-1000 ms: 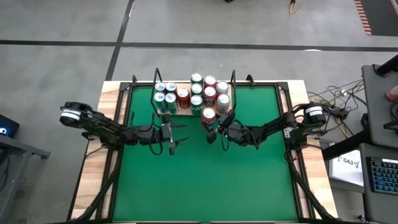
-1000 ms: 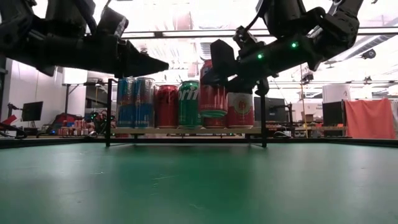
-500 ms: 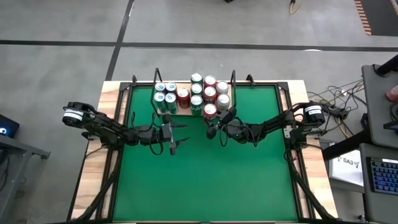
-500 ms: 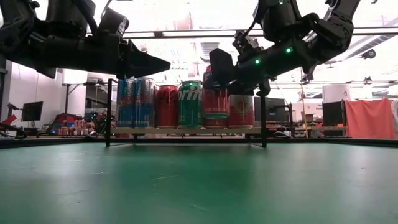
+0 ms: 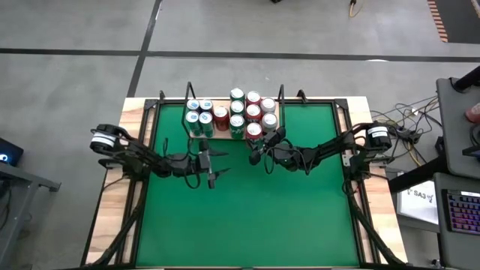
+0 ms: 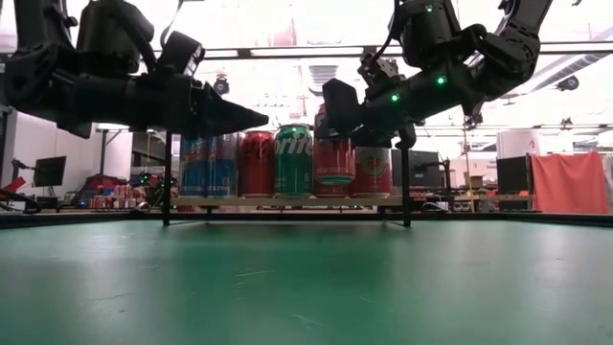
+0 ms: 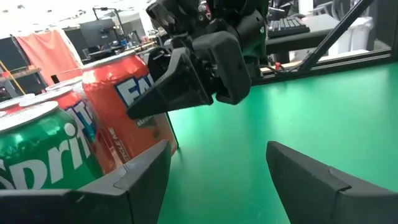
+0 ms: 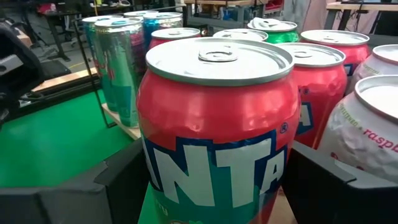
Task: Pick and place cans onto a shelf
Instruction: Put the orange soda can on the shelf aligned with the other orange soda can
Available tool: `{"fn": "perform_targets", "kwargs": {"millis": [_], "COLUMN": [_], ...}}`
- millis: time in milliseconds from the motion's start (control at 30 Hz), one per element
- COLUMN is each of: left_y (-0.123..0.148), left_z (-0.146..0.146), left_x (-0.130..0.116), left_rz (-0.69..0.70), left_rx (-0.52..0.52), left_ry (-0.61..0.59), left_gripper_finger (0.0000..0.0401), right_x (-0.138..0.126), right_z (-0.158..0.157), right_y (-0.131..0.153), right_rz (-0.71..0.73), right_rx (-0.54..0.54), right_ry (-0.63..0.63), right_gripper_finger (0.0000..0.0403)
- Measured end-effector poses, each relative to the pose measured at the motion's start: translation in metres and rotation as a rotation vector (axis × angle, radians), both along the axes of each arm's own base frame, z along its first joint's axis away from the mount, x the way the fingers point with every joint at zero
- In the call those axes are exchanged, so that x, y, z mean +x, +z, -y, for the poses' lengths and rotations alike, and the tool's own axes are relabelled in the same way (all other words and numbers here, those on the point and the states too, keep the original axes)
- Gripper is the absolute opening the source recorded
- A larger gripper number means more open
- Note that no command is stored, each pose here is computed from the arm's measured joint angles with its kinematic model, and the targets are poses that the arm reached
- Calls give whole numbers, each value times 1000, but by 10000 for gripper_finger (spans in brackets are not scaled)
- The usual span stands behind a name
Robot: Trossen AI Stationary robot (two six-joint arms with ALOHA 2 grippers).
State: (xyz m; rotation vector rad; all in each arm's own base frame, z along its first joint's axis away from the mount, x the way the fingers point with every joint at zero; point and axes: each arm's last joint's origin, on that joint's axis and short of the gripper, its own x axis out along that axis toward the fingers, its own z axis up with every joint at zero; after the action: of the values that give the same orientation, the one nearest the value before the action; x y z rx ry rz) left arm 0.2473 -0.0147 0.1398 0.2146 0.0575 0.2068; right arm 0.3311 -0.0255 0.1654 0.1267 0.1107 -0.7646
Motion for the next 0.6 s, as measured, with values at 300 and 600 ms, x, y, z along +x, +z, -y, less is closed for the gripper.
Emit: {"fn": "perform_targets", "kwargs": {"millis": [300,600], "left_y": [-9,-15], "left_z": [0,0], "left_x": [3,4], "left_rz": [40,32], "left_rx": [-20,-29], "left_ry": [1,5], "left_gripper_finger": [248,248], "right_x": [1,4], "right_z": [2,5], "right_y": [-5,-10], "right_rz": [-8,0], "right_rx": [0,22], "right_ry": [-6,-20], "right_gripper_finger": [288,288]}}
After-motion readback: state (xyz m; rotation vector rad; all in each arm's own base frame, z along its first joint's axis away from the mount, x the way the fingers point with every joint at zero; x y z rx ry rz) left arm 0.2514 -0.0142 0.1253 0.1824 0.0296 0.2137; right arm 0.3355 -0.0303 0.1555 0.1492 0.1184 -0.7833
